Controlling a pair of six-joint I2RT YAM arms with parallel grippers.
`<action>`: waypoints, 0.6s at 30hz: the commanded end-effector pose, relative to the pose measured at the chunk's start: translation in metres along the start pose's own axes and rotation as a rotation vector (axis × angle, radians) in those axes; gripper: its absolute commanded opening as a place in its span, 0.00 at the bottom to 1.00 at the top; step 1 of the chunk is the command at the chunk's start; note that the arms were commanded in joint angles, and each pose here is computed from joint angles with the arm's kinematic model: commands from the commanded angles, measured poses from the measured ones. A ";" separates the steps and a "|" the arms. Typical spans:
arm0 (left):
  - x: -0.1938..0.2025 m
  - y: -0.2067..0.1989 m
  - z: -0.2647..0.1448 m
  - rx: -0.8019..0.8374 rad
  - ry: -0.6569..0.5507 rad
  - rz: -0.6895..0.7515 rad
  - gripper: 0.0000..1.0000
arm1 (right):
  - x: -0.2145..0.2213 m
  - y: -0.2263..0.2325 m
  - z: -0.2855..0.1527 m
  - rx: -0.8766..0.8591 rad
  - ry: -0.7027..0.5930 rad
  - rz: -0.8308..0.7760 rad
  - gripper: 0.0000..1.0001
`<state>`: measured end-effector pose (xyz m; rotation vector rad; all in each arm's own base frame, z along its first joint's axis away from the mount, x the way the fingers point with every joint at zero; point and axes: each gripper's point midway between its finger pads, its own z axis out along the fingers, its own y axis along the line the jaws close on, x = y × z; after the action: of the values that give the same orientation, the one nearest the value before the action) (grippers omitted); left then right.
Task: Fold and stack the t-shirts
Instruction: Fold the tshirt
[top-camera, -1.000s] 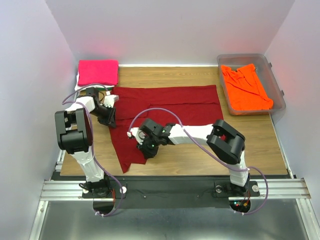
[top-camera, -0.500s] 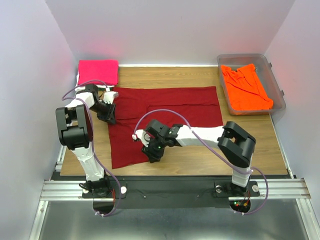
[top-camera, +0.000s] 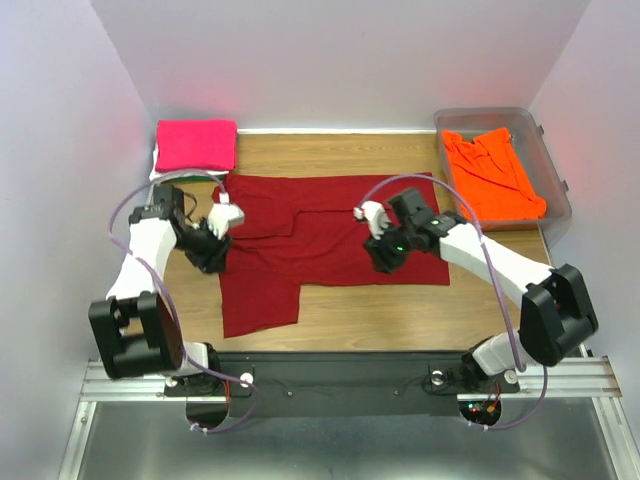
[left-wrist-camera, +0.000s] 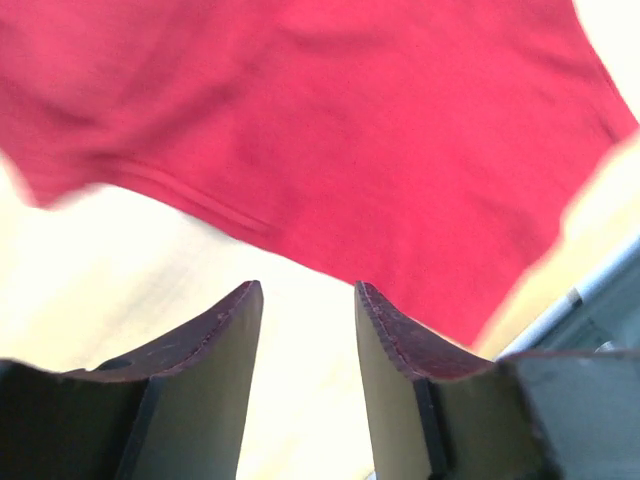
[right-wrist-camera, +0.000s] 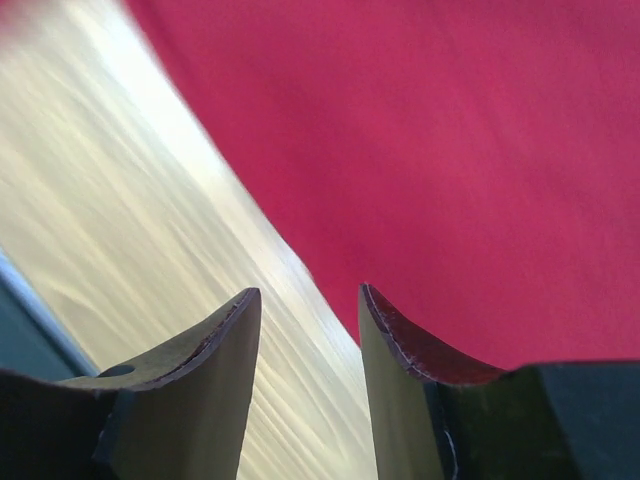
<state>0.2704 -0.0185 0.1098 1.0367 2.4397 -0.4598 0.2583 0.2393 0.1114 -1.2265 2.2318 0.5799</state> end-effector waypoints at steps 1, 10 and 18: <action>0.048 -0.052 0.003 0.110 0.131 0.141 0.56 | 0.065 -0.038 -0.031 0.128 0.167 -0.050 0.50; 0.068 -0.089 0.021 0.109 0.231 0.285 0.61 | 0.150 -0.106 -0.067 0.258 0.316 -0.021 0.54; 0.071 -0.100 0.029 0.081 0.367 0.458 0.65 | 0.161 -0.107 -0.065 0.232 0.339 -0.049 0.57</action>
<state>0.1605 -0.0599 0.0591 1.7096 2.4088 -0.3691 0.2592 0.0465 0.0466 -1.2660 2.4922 0.1044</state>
